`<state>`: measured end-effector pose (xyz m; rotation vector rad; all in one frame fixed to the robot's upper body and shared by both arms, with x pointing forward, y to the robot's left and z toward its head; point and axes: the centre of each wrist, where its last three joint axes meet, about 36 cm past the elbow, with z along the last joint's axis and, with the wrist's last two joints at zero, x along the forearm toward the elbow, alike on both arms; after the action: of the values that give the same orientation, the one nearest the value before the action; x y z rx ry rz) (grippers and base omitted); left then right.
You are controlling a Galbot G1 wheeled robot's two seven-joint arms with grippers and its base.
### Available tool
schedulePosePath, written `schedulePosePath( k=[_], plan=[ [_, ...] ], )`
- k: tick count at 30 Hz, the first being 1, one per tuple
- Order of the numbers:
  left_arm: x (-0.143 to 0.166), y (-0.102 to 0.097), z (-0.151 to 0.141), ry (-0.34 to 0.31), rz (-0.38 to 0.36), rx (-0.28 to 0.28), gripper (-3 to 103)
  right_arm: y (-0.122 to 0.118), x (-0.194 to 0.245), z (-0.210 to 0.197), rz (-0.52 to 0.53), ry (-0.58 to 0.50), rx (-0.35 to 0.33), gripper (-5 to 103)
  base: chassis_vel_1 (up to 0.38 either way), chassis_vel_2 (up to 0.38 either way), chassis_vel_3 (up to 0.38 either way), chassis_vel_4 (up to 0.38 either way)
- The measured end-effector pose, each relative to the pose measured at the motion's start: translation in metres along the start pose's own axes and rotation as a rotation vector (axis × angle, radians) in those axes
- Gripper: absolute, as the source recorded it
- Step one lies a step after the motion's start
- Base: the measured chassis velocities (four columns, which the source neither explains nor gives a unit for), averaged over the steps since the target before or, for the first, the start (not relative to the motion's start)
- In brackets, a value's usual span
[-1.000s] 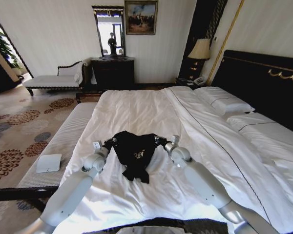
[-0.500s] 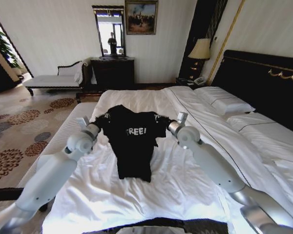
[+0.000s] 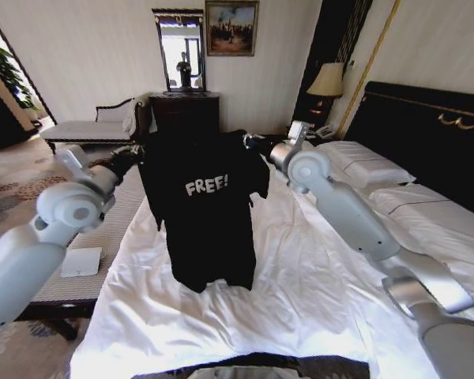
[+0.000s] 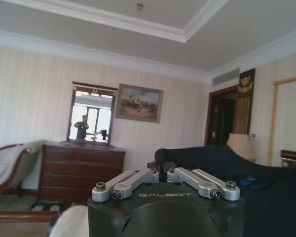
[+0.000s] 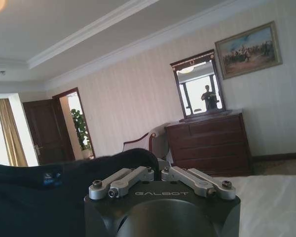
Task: Fold the clothes on the bed.
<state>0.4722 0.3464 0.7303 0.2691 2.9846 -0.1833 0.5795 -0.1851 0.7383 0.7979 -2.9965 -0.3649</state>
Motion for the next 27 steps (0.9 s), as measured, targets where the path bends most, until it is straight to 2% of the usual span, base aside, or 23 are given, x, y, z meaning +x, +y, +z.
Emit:
schedulePosePath(
  k=[2,4,6,11,13,15,18,20,21,23,27],
  plan=[
    [-0.015,0.012,-0.008,-0.005,-0.039,-0.004,2,-0.002,-0.006,-0.006,0.015,-0.005,0.018,1,0.000,0.000,0.000,0.000],
    [-0.020,0.015,-0.008,-0.003,-0.049,-0.002,2,-0.003,-0.009,-0.008,0.020,-0.006,0.022,1,0.000,0.000,0.000,0.000],
    [-0.043,0.027,-0.004,0.017,-0.091,0.009,2,-0.009,-0.020,-0.010,0.053,-0.007,0.055,1,0.000,0.000,0.000,0.000],
    [-0.087,0.038,0.001,0.041,-0.146,0.025,2,-0.023,-0.046,-0.011,0.114,-0.004,0.096,1,0.000,0.000,0.000,0.000],
    [-0.112,0.037,-0.006,0.037,-0.151,0.023,2,-0.028,-0.063,-0.017,0.137,-0.018,0.121,1,0.000,0.000,0.000,0.000],
    [-0.116,0.036,-0.008,0.037,-0.151,0.021,2,-0.028,-0.066,-0.018,0.141,-0.021,0.125,1,0.000,0.000,0.000,0.000],
    [-0.147,0.021,-0.021,0.029,-0.132,0.004,2,-0.026,-0.091,-0.031,0.145,-0.037,0.146,1,0.000,0.000,0.000,0.000],
    [-0.149,0.016,-0.023,0.027,-0.124,0.002,2,-0.025,-0.094,-0.032,0.145,-0.039,0.147,1,0.000,0.000,0.000,0.000],
    [-0.152,0.005,-0.027,0.019,-0.101,-0.001,2,-0.022,-0.099,-0.038,0.142,-0.048,0.149,1,0.000,0.000,0.000,0.000],
    [-0.149,-0.004,-0.030,0.012,-0.080,-0.003,2,-0.021,-0.098,-0.040,0.139,-0.057,0.150,1,0.000,0.000,0.000,0.000],
    [-0.125,-0.003,-0.030,0.000,-0.067,0.006,2,-0.029,-0.078,-0.039,0.134,-0.070,0.142,1,0.000,0.000,0.000,0.000]
  ],
)
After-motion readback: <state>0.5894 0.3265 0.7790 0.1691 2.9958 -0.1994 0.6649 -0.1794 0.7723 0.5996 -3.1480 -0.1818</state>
